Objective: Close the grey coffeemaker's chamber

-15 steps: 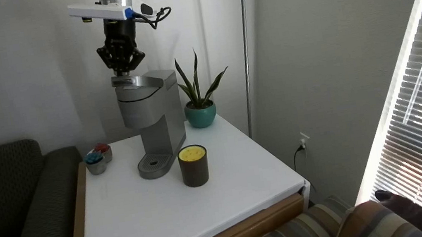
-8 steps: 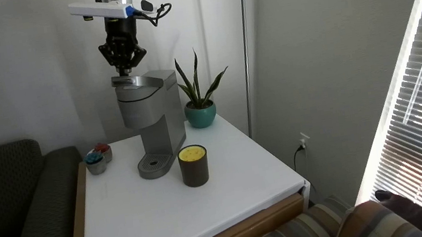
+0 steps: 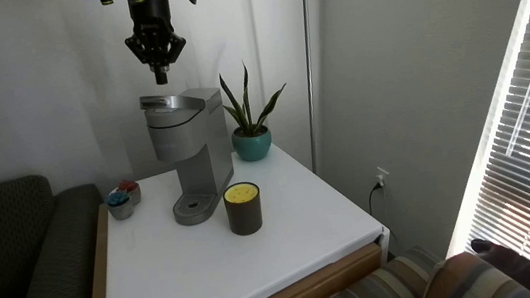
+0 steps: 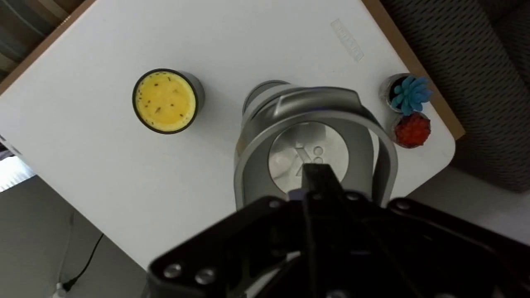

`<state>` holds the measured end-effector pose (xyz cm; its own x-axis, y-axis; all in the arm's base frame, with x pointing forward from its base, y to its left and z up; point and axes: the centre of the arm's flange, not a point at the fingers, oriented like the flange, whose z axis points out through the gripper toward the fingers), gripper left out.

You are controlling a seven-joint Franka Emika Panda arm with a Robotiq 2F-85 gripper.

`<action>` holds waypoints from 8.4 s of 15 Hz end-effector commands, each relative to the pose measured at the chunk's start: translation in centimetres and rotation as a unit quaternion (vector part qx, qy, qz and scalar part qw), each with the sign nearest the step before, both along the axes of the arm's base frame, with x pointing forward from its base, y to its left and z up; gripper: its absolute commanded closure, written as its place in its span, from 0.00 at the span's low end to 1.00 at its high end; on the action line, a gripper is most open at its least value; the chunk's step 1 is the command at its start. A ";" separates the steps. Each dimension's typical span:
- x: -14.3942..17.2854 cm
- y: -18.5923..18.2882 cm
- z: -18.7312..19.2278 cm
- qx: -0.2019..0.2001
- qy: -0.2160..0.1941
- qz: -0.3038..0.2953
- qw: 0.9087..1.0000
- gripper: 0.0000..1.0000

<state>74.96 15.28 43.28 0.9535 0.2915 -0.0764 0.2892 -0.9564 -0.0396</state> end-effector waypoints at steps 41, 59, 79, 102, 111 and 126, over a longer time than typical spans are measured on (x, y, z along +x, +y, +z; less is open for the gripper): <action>-4.3 -0.1 -10.7 -0.022 0.135 -0.148 0.979 1.00; -3.0 -0.5 -4.8 -0.034 0.048 -0.153 0.986 1.00; -4.9 -0.8 -6.4 -0.035 0.119 -0.199 0.972 1.00; -4.4 -1.5 -1.1 -0.040 0.062 -0.162 0.984 1.00; -1.2 -1.5 3.2 0.048 -0.147 -0.092 0.984 1.00; 0.1 -2.4 4.2 0.054 -0.175 -0.080 0.980 0.12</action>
<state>78.21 14.07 48.65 0.9539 0.1090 0.2796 0.1267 -0.9909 -0.0460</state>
